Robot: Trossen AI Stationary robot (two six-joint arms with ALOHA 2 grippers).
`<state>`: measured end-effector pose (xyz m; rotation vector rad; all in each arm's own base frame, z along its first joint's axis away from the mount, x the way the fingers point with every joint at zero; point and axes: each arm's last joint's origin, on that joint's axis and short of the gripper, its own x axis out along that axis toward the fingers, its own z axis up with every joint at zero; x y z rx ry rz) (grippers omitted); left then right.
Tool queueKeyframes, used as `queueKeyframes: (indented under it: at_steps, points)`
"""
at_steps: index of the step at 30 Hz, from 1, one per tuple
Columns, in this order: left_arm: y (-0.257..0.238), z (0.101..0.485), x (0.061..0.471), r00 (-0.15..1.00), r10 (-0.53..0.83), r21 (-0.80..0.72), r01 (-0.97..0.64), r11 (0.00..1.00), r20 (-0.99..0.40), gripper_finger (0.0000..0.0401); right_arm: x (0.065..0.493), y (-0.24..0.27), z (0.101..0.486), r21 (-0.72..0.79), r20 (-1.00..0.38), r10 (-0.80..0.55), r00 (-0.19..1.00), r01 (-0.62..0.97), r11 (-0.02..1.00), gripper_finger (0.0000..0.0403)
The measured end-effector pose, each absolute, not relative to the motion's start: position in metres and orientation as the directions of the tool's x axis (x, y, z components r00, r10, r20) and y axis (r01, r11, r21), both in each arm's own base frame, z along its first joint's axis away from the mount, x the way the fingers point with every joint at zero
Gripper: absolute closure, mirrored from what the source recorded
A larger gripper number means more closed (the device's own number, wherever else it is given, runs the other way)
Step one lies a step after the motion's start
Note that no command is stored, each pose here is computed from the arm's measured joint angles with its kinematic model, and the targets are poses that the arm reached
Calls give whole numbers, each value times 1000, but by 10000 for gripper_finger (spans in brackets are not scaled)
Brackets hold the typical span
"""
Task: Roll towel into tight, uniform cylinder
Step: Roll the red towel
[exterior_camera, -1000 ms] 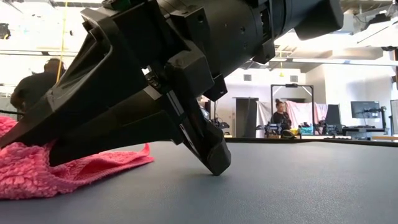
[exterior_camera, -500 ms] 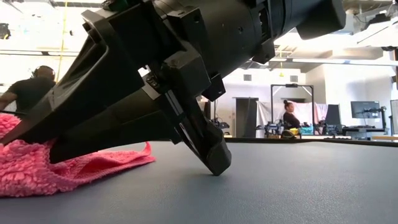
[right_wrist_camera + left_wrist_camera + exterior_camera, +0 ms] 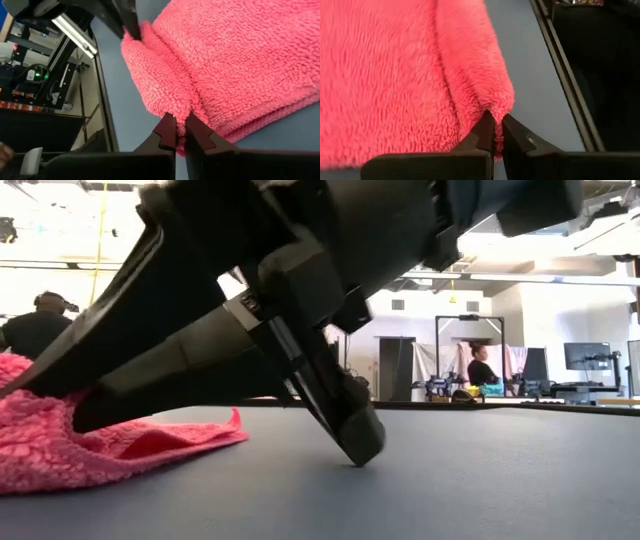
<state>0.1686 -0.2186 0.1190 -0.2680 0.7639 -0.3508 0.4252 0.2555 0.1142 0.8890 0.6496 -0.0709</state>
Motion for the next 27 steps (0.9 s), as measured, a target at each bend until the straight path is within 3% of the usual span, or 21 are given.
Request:
queueKeyframes:
  at_steps: [13,18,24,27]
  points:
    - [-192,123,205,542,-578,-617,132,776,-610,401,410,271,114,691,-614,240,752,364,625,372]
    - [-183,139,213,581,-611,-649,176,740,-538,401,394,275,125,615,-661,139,738,426,664,375]
    - [-159,122,220,527,-503,-635,-94,766,-685,401,388,272,126,562,-698,52,714,502,657,374]
    - [-156,113,222,497,-491,-623,-137,770,-716,401,388,270,126,544,-701,19,713,517,661,375]
